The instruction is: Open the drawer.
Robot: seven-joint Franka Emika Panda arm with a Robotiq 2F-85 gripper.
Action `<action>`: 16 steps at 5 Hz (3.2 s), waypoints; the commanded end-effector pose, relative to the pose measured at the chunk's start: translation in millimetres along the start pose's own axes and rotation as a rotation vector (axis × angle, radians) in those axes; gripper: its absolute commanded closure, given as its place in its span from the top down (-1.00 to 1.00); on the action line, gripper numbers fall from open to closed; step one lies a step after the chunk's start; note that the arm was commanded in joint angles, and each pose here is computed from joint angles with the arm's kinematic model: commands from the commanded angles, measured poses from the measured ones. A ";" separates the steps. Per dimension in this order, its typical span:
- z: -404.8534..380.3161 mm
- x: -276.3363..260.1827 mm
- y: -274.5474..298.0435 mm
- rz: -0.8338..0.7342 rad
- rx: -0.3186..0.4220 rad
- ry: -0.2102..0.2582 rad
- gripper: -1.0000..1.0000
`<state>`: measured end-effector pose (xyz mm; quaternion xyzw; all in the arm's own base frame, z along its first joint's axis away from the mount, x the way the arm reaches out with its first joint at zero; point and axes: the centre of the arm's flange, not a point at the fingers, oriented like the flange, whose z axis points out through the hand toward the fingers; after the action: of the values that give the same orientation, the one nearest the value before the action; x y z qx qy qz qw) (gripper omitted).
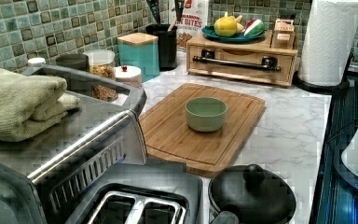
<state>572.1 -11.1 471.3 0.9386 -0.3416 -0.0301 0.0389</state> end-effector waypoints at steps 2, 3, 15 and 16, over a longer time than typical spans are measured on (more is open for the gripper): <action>9.7 3.9 9.7 -0.143 -0.031 -0.007 1.00; 16.3 1.4 39.6 -0.375 -0.088 -0.015 1.00; 227.0 54.3 251.3 -0.846 -0.167 0.194 1.00; 245.2 49.1 253.3 -0.798 -0.146 0.181 1.00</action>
<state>456.2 -210.7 266.3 0.9821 0.1342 0.0292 0.1292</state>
